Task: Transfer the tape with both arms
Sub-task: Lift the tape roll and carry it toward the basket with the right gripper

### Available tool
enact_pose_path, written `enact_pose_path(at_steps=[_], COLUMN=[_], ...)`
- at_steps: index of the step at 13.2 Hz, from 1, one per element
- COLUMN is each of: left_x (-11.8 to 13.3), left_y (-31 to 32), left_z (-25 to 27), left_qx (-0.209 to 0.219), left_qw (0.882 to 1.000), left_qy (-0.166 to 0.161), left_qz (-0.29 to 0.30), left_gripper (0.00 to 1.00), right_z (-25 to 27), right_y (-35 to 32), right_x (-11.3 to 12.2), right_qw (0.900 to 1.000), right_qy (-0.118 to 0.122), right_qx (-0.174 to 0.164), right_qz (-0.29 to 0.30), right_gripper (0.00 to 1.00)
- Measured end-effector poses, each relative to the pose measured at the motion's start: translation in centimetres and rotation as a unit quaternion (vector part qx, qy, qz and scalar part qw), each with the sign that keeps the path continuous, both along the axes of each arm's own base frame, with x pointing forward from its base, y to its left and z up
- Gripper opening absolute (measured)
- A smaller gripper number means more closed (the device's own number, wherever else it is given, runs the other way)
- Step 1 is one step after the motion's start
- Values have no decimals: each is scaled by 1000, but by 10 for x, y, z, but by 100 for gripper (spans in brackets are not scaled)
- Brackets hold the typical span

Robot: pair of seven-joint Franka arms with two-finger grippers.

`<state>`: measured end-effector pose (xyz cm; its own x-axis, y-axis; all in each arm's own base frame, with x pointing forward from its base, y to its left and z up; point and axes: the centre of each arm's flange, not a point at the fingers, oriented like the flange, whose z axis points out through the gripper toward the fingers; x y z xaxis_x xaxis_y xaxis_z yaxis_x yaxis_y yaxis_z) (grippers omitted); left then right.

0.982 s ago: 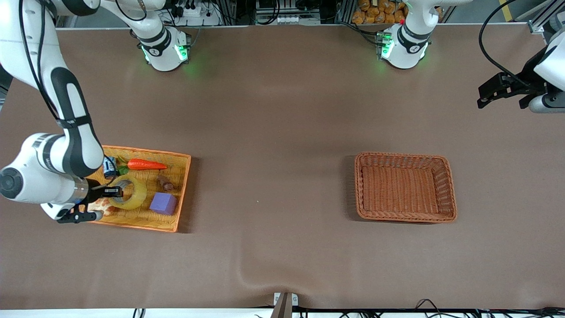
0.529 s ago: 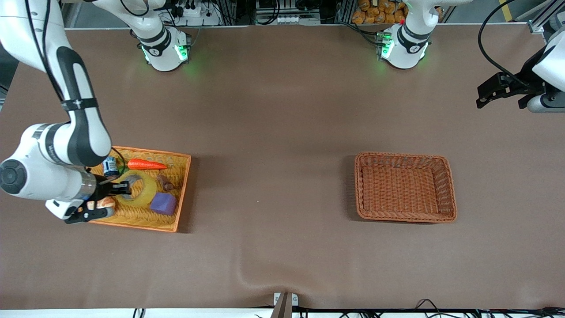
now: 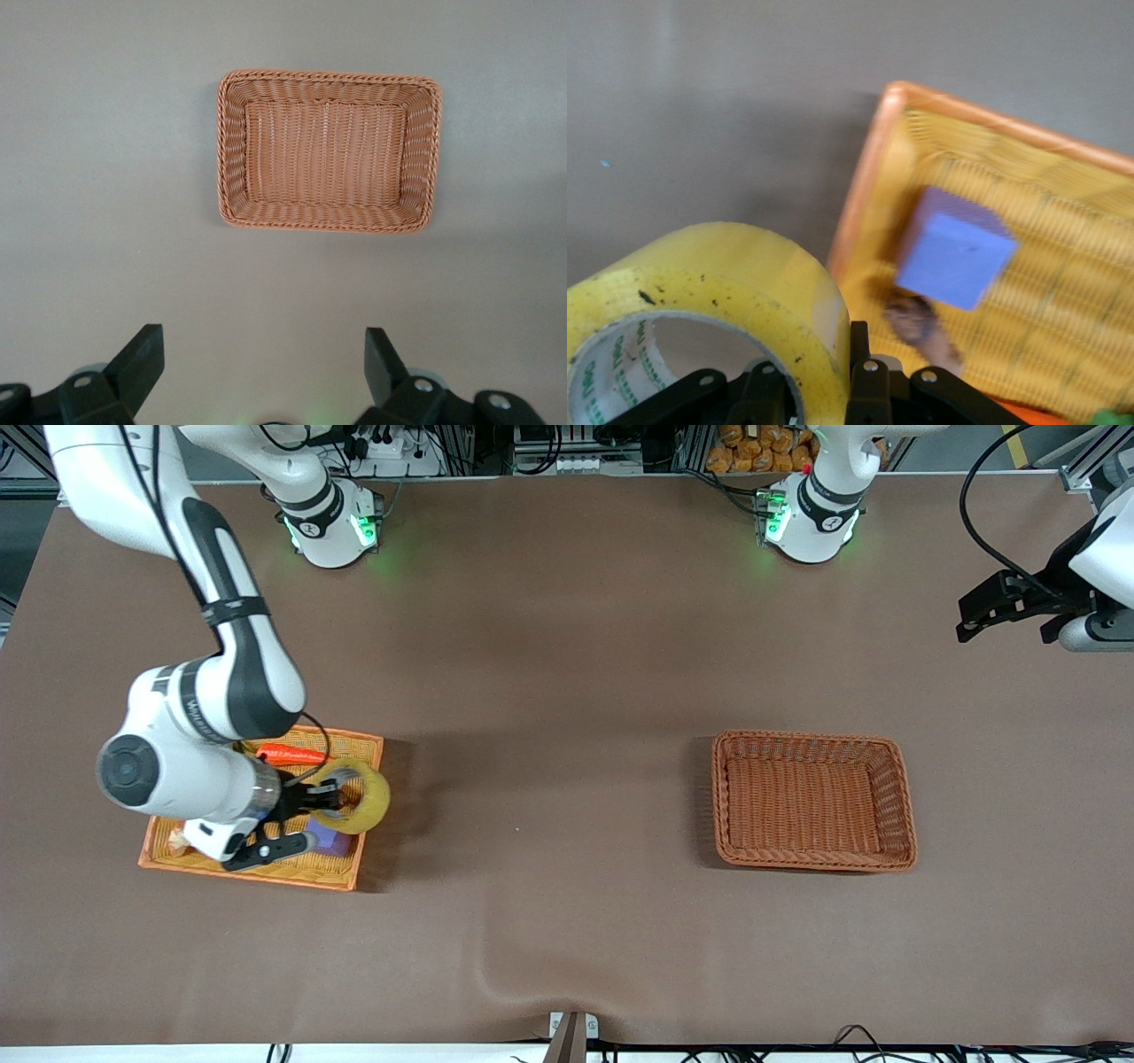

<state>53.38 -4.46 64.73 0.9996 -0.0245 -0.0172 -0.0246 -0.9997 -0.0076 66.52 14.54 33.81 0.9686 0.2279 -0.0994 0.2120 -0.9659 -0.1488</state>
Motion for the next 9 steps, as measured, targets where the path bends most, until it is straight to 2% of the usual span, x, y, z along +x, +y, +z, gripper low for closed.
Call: enact_pose_path(at_steps=[5,9], left_x=[2,3], left_y=[1,1], left_z=[-3,-5], left_qx=[0,0], left_qw=[1000,1000], left_qy=[3,5], left_qz=[1,1], left_gripper=[100,100], right_z=[-1,-1], right_y=[119,173], right_x=[-32,-54], right_qw=[998,994], right_qy=[-1,2], right_qx=[-13,-21], right_qz=[-63,-105], right_gripper=[23,23])
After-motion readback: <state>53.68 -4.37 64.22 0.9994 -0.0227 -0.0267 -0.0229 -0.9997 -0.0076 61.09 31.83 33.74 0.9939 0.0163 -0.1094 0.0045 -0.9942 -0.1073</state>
